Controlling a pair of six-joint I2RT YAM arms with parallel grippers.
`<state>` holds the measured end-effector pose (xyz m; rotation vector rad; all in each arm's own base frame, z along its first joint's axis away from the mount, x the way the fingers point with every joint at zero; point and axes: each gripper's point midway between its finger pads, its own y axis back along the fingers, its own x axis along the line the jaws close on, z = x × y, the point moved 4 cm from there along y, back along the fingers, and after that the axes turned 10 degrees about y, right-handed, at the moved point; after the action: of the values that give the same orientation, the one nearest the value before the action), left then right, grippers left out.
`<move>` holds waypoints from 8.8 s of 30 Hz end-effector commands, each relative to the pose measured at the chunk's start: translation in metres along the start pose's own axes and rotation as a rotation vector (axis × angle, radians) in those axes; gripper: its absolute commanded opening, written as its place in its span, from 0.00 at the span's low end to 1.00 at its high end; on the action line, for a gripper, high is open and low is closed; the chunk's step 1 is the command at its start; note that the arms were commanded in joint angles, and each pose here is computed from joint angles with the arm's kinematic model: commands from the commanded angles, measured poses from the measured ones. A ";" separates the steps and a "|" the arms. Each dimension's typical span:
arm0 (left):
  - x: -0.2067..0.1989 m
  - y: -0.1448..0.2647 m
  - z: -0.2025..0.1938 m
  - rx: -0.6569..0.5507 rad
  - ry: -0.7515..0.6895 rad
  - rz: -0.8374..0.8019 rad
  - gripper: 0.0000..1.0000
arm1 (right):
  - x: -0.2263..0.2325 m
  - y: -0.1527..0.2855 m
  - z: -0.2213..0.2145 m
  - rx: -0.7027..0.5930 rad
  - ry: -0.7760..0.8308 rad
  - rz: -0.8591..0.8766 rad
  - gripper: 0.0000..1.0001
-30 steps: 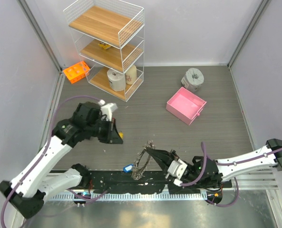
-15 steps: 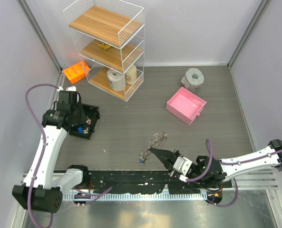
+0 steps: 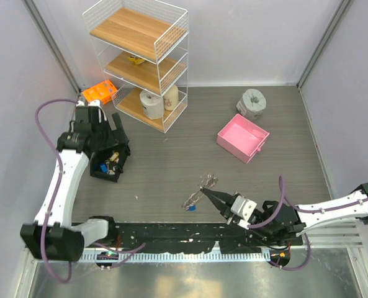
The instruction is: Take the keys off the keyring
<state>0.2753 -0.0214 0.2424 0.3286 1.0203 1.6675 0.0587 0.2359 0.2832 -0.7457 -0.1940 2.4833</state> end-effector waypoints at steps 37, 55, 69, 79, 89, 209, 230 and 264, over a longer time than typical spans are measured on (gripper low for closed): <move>-0.168 0.122 -0.153 -0.672 -0.942 -1.324 0.96 | -0.098 -0.054 0.066 0.236 -0.161 -0.188 0.05; -0.188 0.112 -0.153 -0.717 -0.929 -1.334 0.87 | -0.102 -0.057 0.078 0.195 -0.191 -0.169 0.05; -0.167 0.132 -0.150 -0.604 -0.984 -1.315 0.00 | -0.100 -0.030 0.051 0.245 -0.214 -0.210 0.12; -0.137 0.150 -0.175 -0.193 -1.094 -1.334 0.00 | -0.082 0.005 0.049 0.212 -0.087 0.072 0.86; -0.130 0.163 -0.193 -0.050 -1.158 -1.455 0.00 | -0.048 -0.021 0.053 0.272 0.044 0.345 0.94; -0.130 0.203 -0.142 0.033 -0.867 -1.113 0.00 | -0.027 -0.053 -0.023 0.321 0.148 0.230 0.48; -0.135 0.214 -0.155 0.339 -0.948 -1.033 0.00 | -0.029 -0.049 0.023 0.068 0.042 0.263 0.47; -0.124 0.235 -0.159 0.378 -1.017 -1.126 0.00 | -0.004 -0.082 0.041 0.015 0.035 0.417 0.43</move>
<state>0.0688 -0.2123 0.3371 0.6976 0.5453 0.2286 0.0801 0.3005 0.3116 -0.8737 0.1261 2.8498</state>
